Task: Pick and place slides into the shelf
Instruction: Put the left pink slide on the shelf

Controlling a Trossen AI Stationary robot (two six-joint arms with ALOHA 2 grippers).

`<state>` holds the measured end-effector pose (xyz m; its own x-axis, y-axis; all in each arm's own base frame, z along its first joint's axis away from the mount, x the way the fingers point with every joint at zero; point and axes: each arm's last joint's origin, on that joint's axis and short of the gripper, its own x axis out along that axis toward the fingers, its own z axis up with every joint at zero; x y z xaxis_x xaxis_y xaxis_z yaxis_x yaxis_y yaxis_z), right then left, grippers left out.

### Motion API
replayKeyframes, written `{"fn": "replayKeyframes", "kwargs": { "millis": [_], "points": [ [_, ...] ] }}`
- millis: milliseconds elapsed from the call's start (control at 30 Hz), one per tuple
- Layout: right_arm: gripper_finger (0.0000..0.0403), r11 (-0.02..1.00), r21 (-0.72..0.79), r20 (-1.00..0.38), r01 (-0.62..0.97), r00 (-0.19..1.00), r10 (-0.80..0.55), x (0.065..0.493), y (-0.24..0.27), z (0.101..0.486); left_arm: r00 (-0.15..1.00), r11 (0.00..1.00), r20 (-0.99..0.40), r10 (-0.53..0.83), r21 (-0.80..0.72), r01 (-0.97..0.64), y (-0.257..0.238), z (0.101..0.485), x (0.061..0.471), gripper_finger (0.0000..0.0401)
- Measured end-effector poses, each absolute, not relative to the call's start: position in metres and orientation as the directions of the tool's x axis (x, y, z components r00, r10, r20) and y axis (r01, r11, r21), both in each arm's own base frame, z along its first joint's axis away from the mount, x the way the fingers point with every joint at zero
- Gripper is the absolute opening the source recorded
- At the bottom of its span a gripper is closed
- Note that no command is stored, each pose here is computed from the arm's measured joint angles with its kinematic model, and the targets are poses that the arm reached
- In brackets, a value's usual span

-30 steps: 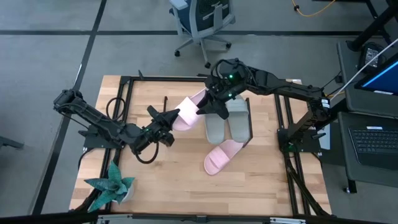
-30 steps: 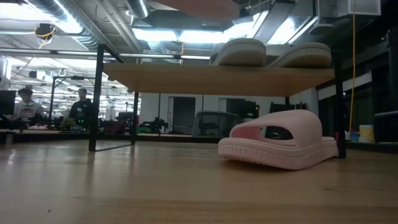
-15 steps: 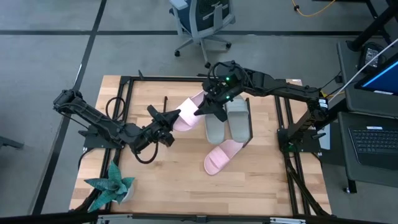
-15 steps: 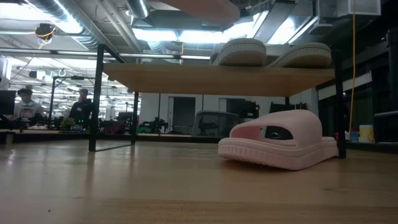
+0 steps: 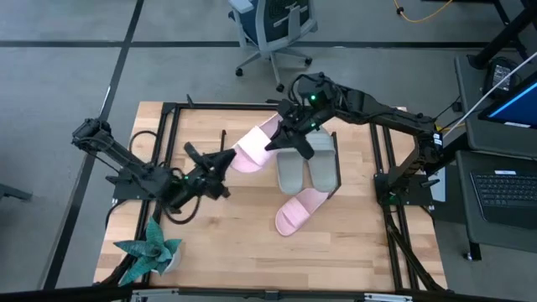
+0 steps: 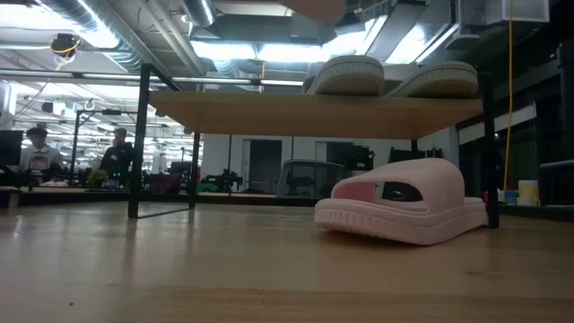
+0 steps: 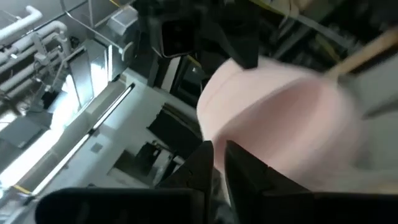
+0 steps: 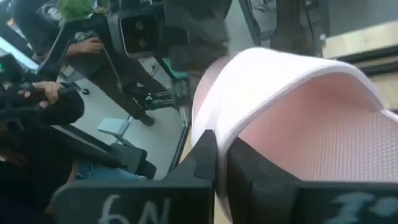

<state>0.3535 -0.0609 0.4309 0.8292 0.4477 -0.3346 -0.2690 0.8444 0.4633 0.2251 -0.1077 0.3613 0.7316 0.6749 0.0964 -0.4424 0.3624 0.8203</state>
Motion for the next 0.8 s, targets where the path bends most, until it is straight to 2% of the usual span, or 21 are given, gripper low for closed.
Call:
{"fn": "replayKeyframes", "kwargs": {
  "millis": [233,367,533,600,667,733,800],
  "points": [
    [0.0015,0.852,0.424,-0.339,-0.308,0.818,0.465,0.346,-0.066,0.44,0.795,0.506,0.121,0.594,0.712,-0.486,-0.117,0.378,0.198,0.0009],
    [0.0015,0.84,0.428,-0.33,-0.333,0.808,0.488,0.345,-0.067,0.44,0.856,0.553,0.145,0.496,0.707,-0.441,-0.126,0.387,0.184,0.0002],
    [0.0015,0.843,0.428,-0.329,-0.325,0.813,0.48,0.344,-0.071,0.44,0.908,0.609,0.117,0.401,0.707,-0.36,-0.131,0.415,0.18,0.0],
    [0.0015,0.844,0.426,-0.328,-0.327,0.813,0.48,0.344,-0.072,0.44,0.951,0.672,0.073,0.301,0.691,-0.266,-0.13,0.422,0.182,0.0],
    [0.0015,0.84,0.416,-0.322,-0.349,0.807,0.495,0.344,-0.071,0.441,0.994,0.765,-0.013,0.106,0.64,-0.073,-0.127,0.426,0.185,0.0],
    [0.0015,0.838,0.413,-0.32,-0.357,0.804,0.501,0.344,-0.071,0.441,0.988,0.823,-0.127,-0.094,0.548,0.148,-0.12,0.429,0.186,0.0],
    [0.0015,0.836,0.414,-0.319,-0.36,0.803,0.503,0.344,-0.071,0.441,0.969,0.874,-0.186,-0.163,0.429,0.229,-0.111,0.433,0.187,0.0]
  ]
}}
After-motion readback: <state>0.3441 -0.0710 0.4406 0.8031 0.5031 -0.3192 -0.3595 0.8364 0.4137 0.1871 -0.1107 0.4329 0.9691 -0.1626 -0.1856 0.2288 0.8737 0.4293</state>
